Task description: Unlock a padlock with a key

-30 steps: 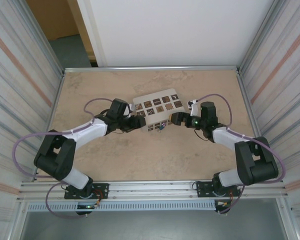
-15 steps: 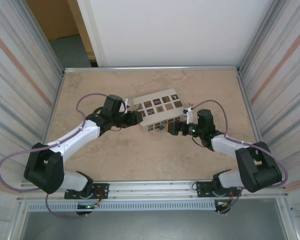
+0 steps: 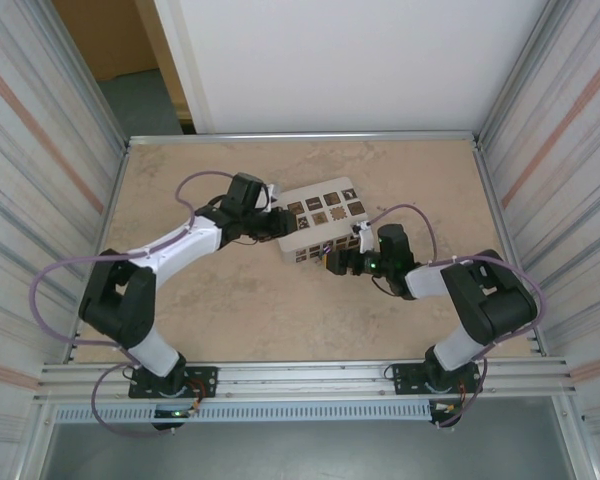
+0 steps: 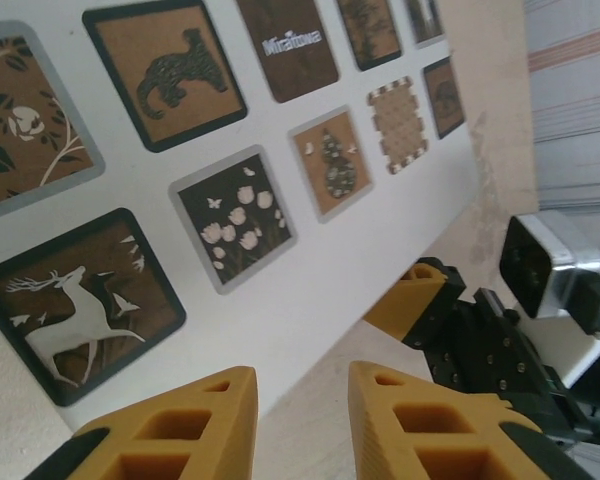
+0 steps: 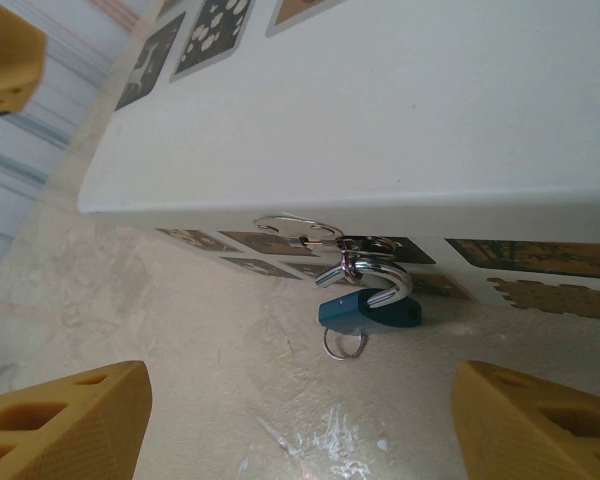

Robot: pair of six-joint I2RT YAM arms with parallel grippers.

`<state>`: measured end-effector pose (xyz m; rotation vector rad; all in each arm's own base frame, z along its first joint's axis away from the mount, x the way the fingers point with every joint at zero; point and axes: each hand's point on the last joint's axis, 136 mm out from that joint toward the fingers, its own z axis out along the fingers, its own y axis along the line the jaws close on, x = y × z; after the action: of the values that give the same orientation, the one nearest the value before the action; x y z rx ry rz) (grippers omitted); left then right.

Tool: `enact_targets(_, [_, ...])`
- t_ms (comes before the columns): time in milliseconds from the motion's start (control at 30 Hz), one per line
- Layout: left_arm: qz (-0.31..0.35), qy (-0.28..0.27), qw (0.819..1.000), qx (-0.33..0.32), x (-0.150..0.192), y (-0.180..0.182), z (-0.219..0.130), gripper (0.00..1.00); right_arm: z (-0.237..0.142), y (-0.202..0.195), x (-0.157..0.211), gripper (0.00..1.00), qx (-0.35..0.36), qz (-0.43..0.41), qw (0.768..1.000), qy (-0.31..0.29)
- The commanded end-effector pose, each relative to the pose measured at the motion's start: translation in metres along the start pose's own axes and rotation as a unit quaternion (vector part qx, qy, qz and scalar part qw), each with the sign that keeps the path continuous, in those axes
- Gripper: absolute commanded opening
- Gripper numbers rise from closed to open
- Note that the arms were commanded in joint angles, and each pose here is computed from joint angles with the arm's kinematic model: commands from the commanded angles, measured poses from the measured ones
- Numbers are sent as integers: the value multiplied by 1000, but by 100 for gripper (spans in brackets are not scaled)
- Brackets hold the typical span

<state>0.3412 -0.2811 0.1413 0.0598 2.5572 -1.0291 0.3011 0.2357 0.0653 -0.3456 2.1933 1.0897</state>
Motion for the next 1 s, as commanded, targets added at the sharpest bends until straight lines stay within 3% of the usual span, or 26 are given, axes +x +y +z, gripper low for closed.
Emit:
enact_targets(0, [16,4,1000,13,-6,-8,6,29,9,7,-17,76,-10,-35,999,-28])
enact_targets(633, [-9,33,999,-27,9,22,26,26,34,13,-22,69,-34,-46,998,-34])
enact_targets(967, [-12,35,999,-29,11,24,27,26,36,15,-17,54,-48,-48,997,-25])
